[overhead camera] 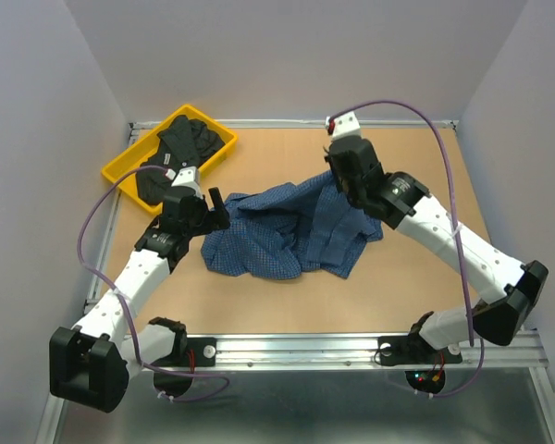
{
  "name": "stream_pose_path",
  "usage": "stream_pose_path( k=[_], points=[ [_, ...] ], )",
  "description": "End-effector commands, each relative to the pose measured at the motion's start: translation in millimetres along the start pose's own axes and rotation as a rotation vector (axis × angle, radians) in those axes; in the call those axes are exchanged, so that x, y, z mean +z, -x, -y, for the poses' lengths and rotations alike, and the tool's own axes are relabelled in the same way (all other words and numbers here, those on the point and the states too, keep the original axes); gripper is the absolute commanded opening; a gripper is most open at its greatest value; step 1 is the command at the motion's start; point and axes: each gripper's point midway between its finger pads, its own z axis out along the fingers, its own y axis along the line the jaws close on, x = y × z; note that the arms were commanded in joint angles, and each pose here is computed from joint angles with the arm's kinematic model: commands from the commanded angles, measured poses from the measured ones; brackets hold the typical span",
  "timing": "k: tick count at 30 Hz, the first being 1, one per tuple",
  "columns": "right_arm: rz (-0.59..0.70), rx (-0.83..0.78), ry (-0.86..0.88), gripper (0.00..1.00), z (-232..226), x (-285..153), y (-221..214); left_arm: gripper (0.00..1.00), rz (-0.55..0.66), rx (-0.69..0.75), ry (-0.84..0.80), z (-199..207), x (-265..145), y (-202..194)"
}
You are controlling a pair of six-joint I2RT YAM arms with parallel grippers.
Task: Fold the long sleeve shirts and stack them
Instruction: Flatten the shirt out
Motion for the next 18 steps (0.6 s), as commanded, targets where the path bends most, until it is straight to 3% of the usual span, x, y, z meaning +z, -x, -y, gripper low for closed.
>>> stream_pose_path(
  k=[1,9,17,18],
  points=[
    [0.164,-0.033,-0.111,0.01,39.6,16.7,74.7,0.94,0.051,0.000,-0.006,-0.8,-5.0,9.2],
    [0.383,-0.067,-0.106,0.01,57.5,57.1,168.0,0.94,0.072,-0.009,-0.006,-1.6,-9.7,11.6],
    [0.550,-0.104,-0.130,0.01,54.3,103.0,214.4,0.94,0.075,-0.009,-0.011,-0.8,-10.2,12.8],
    [0.570,-0.099,-0.120,0.07,53.6,108.3,217.6,0.94,0.072,-0.008,-0.011,-1.0,-9.5,11.5]
  ],
)
